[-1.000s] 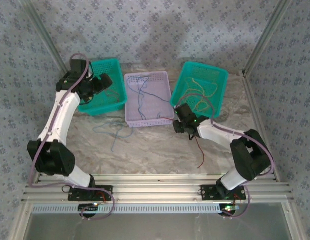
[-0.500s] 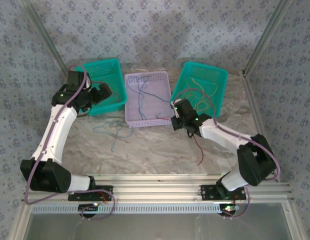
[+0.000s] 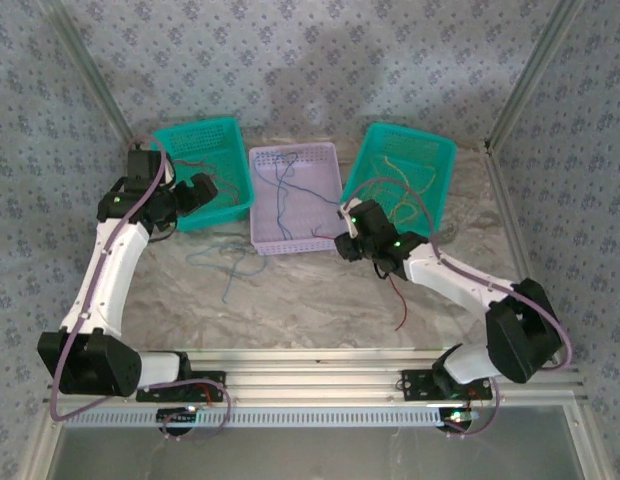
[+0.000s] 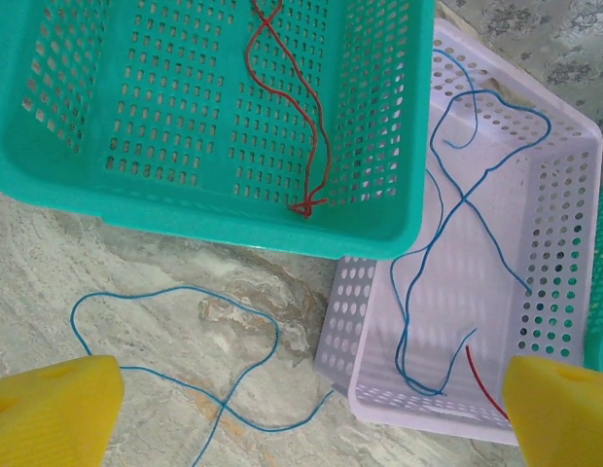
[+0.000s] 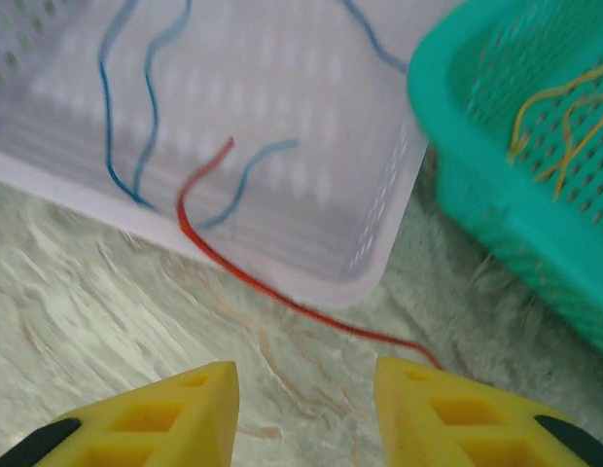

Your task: Untangle the cables

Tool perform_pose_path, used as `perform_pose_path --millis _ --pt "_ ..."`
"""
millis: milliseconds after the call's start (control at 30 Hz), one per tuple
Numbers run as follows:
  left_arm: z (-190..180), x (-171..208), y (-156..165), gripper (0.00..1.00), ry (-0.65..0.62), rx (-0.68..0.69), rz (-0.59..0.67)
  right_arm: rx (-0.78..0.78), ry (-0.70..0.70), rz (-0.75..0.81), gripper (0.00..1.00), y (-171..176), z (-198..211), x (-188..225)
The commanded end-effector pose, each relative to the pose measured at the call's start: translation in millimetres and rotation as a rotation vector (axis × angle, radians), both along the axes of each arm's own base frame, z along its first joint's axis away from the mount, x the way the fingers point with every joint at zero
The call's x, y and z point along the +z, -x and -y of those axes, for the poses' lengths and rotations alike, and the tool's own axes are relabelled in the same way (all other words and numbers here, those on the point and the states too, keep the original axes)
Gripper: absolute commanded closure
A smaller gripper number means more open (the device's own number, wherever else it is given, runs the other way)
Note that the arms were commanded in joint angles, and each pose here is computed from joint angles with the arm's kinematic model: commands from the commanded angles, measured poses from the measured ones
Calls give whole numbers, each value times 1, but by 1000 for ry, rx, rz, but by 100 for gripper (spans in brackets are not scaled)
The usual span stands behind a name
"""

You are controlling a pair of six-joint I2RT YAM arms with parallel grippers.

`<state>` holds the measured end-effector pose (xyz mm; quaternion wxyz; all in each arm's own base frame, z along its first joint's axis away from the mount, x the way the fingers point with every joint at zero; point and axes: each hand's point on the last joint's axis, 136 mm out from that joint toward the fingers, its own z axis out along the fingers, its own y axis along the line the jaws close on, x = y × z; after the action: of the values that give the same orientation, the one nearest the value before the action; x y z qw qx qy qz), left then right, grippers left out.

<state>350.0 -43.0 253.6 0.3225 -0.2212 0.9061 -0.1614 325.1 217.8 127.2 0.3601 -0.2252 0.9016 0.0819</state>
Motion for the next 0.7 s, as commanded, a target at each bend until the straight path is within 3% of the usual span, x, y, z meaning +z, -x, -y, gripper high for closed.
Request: perform_pose_path --millis 0,433,667 --pt "0 12 6 0 2 -20 43 0 51 15 57 -4 5 -19" --pt "-5 13 9 0 -21 -12 67 -9 197 60 61 -40 1 -56" --pt "-8 13 10 0 -27 -5 72 12 174 81 88 -41 -5 -43"
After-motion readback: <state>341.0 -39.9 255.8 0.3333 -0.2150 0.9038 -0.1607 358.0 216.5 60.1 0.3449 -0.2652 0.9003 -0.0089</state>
